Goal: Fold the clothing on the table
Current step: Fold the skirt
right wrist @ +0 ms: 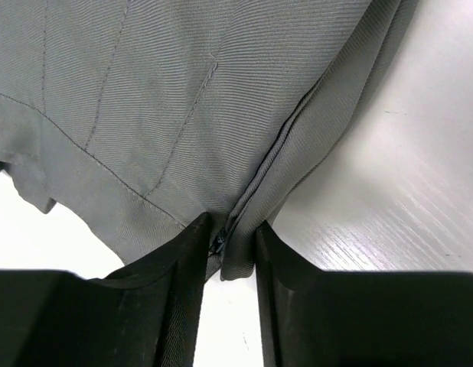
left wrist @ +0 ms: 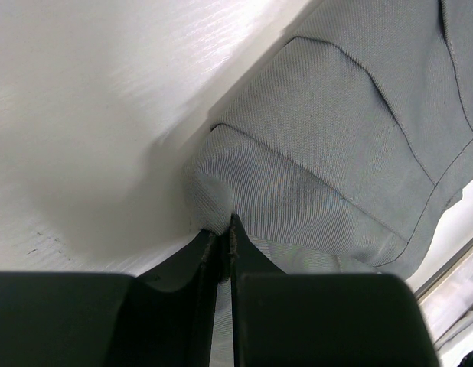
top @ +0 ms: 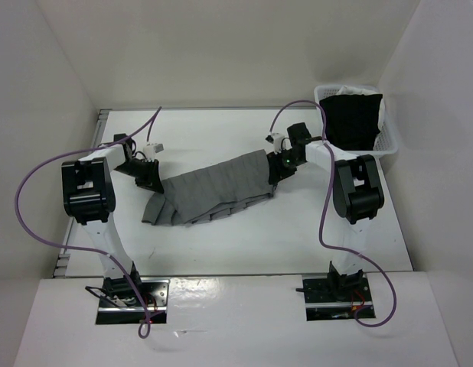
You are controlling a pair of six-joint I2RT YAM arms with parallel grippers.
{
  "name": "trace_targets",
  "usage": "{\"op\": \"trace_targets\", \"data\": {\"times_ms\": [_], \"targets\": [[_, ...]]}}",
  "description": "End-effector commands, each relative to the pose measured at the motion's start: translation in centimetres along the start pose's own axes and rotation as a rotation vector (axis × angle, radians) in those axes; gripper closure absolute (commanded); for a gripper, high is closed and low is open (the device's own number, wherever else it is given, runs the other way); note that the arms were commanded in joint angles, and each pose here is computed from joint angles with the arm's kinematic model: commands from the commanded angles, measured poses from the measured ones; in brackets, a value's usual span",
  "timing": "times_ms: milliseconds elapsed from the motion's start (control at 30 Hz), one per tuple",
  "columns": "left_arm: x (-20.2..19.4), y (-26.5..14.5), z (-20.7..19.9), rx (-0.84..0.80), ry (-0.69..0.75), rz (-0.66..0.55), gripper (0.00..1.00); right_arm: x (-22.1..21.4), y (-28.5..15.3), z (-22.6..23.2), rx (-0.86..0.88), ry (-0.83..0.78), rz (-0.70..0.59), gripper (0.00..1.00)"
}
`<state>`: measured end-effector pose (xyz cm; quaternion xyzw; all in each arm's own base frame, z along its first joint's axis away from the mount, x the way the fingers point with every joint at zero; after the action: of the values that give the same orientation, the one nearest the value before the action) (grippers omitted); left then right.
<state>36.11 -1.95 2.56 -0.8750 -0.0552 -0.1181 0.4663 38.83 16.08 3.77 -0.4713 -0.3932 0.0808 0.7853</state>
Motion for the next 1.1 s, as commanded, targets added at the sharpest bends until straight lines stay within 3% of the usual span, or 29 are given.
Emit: {"op": "trace_targets", "data": {"times_ms": [0, 567, 633, 667, 700, 833, 1067], "targets": [[-1.2, 0.5, 0.4, -0.022, 0.007, 0.034, 0.86, 0.2, 0.1, -0.1, 0.011, -0.003, -0.002, 0.67], [-1.3, 0.8, 0.4, -0.032, 0.001, 0.039, 0.86, -0.6, 1.3, 0.8, 0.061, -0.004, 0.05, 0.67], [-1.3, 0.8, 0.4, -0.032, 0.001, 0.039, 0.86, -0.6, 1.5, 1.2, 0.067, -0.013, 0.053, 0.8], [-1.3, 0.8, 0.4, -0.032, 0.001, 0.039, 0.86, -0.3, 1.4, 1.0, 0.055, -0.018, 0.05, 0.98], [-1.3, 0.8, 0.4, -0.032, 0.001, 0.039, 0.86, -0.2, 1.6, 1.2, 0.052, -0.027, 0.056, 1.0], [-1.1, 0.6, 0.3, -0.032, 0.001, 0.039, 0.86, 1.6, 0.8, 2.6, 0.039, -0.082, 0.033, 1.0], [-1.0, 0.5, 0.2, -0.032, 0.001, 0.039, 0.86, 7.7, -2.1, 6.4, -0.137, -0.23, -0.027, 1.0]]}}
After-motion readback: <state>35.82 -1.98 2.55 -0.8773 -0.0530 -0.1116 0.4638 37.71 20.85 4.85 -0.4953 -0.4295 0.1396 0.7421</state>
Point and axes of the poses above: each gripper's point midway between its finger pads, its own y axis out along the fingers, its own z axis along the line the jaws close on, x = y × z, the point moved 1 cm from there along -y, back along the fingers, and after that the axes turned 9 degrees about -y, right-handed, at the moved point
